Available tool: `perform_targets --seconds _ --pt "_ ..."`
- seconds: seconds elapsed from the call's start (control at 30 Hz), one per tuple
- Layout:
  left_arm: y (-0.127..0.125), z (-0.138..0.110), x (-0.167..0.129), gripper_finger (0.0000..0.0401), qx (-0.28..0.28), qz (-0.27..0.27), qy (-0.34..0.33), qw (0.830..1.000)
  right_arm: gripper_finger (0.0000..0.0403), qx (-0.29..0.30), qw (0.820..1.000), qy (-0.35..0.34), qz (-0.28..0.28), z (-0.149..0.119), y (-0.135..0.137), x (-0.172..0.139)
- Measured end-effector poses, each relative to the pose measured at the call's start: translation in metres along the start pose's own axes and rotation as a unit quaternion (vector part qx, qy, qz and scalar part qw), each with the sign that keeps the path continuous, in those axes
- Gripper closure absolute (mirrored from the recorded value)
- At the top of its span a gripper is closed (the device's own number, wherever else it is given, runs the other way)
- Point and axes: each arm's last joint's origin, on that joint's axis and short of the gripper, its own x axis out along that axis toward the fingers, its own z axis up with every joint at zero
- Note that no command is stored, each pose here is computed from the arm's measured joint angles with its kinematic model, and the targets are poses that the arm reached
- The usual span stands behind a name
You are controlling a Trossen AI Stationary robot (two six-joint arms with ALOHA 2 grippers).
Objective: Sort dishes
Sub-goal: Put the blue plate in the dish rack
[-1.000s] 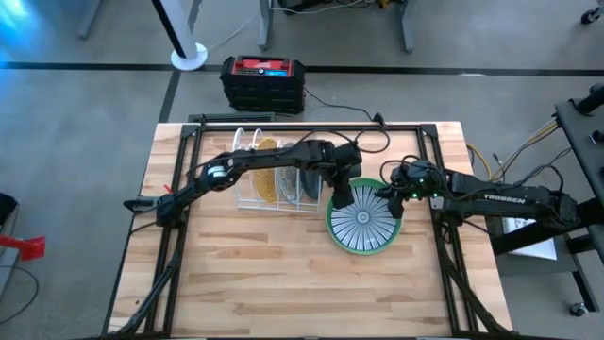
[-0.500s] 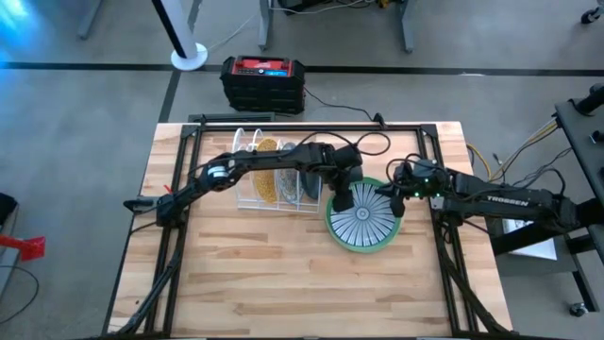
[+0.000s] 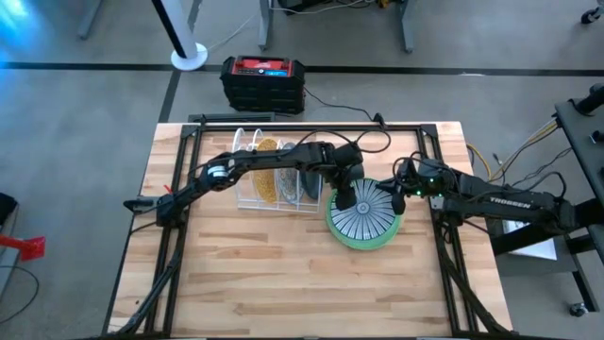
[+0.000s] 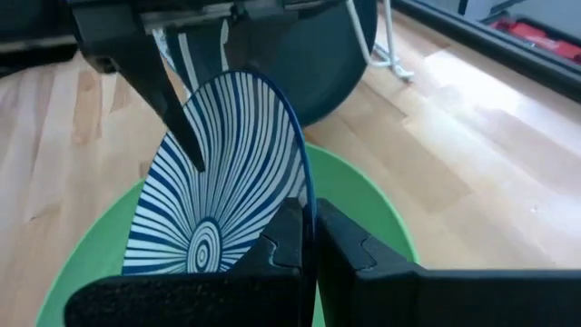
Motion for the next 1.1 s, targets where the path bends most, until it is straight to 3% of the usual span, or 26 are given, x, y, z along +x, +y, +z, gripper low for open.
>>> perform_targets --seconds 0.07,0.2,0.27,0.6,0.9,1.1 --pt "0.0 0.0 0.0 0.0268 0.002 0.002 0.0 1.0 0.0402 0.0 1.0 -0.004 0.0 0.0 0.0 -0.001" --pt "0.0 0.0 0.0 0.0362 -0.018 -0.005 0.002 1.0 0.0402 -0.002 1.0 -0.008 0.008 0.001 0.001 -0.002" --pt "-0.001 0.0 -0.002 0.0381 -0.034 -0.012 0.002 0.999 0.0402 -0.005 1.0 -0.012 0.013 0.002 0.001 -0.003" --pt "-0.003 0.006 -0.006 0.0381 -0.025 0.001 -0.013 1.0 0.039 0.028 0.999 -0.021 0.008 0.002 0.001 -0.007" --pt "-0.009 0.023 -0.022 0.0394 0.008 0.035 -0.06 0.998 0.0313 0.079 0.996 -0.045 0.008 0.006 0.001 -0.008" --pt "-0.012 0.023 -0.031 0.0396 0.004 0.049 -0.046 0.998 0.0266 0.09 0.994 -0.068 0.016 0.011 0.002 -0.012"
